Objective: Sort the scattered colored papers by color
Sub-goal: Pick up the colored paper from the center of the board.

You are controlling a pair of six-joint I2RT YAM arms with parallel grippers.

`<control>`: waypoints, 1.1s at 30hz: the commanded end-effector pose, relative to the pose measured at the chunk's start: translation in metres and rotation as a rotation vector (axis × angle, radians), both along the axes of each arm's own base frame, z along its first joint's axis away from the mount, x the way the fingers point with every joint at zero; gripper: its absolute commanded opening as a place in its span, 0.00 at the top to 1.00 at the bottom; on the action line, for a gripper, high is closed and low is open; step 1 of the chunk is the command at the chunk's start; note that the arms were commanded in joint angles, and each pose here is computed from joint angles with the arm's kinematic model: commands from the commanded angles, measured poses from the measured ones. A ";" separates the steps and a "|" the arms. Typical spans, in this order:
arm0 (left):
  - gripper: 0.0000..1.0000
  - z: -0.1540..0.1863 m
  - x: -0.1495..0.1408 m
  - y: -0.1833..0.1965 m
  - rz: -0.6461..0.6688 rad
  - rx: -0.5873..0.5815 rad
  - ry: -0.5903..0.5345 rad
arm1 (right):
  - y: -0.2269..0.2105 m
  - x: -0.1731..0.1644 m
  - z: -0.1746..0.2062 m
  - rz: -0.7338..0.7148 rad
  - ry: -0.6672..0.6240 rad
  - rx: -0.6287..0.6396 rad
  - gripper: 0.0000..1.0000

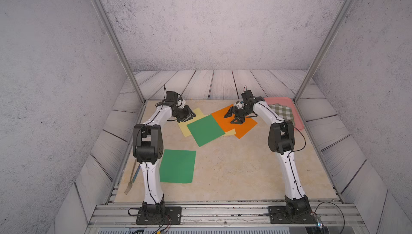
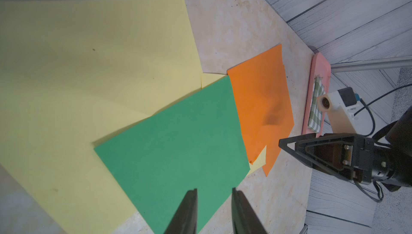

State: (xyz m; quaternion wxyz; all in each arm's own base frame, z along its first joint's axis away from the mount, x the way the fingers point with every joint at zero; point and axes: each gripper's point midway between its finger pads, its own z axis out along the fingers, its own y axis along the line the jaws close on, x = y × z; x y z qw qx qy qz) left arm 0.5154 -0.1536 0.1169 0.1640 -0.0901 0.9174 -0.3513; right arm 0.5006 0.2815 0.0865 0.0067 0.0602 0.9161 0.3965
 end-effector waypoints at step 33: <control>0.75 -0.120 -0.031 -0.001 -0.004 0.055 0.268 | 0.005 -0.092 -0.007 0.140 0.038 -0.009 0.33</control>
